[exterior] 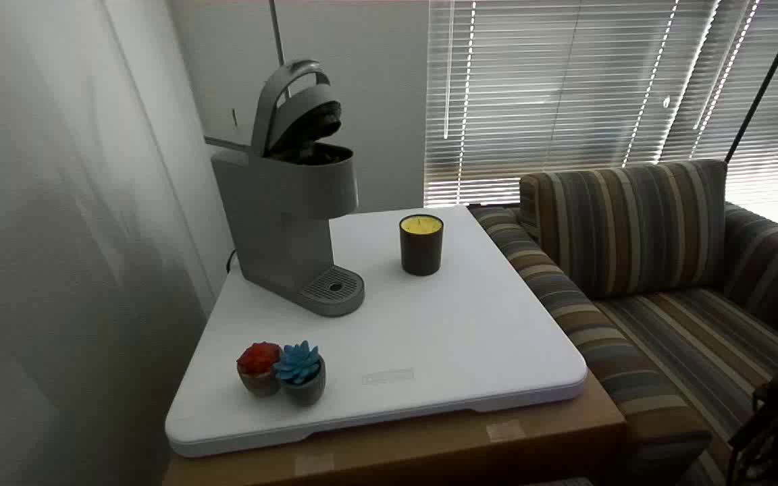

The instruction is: Close the lid of the grey machine

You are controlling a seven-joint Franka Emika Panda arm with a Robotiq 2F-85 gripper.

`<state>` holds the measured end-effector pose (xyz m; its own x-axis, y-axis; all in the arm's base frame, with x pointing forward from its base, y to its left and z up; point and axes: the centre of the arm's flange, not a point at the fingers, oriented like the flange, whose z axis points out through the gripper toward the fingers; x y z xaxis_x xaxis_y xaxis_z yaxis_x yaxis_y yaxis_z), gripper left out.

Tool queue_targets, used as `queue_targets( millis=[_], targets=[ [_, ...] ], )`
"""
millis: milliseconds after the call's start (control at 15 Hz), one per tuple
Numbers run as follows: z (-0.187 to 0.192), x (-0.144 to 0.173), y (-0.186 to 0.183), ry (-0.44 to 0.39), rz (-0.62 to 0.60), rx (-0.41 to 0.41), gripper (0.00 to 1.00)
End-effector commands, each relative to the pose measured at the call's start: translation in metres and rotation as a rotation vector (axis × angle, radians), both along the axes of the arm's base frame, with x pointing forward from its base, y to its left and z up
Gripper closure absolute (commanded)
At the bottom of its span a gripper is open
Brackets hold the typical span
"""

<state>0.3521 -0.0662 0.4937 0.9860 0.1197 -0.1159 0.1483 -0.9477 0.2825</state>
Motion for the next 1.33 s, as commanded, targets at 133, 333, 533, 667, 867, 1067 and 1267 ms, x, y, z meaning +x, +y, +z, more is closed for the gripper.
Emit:
queue_targets(
  millis=[133, 333, 533, 667, 867, 1067, 1267],
  targets=[
    [0.000, 0.000, 0.000, 0.000, -0.001, 0.000, 0.00],
    [-0.001, 0.014, 0.000, 0.009, -0.006, -0.002, 0.00],
    [-0.001, 0.046, 0.003, 0.010, 0.006, -0.001, 0.00],
    [-0.002, 0.071, 0.007, -0.005, 0.024, 0.016, 0.00],
    [-0.006, 0.119, 0.020, -0.060, 0.111, 0.046, 0.00],
    [-0.011, 0.164, 0.034, -0.088, 0.203, 0.074, 0.00],
    [-0.015, 0.149, 0.040, -0.088, 0.194, 0.050, 0.00]
  ],
)
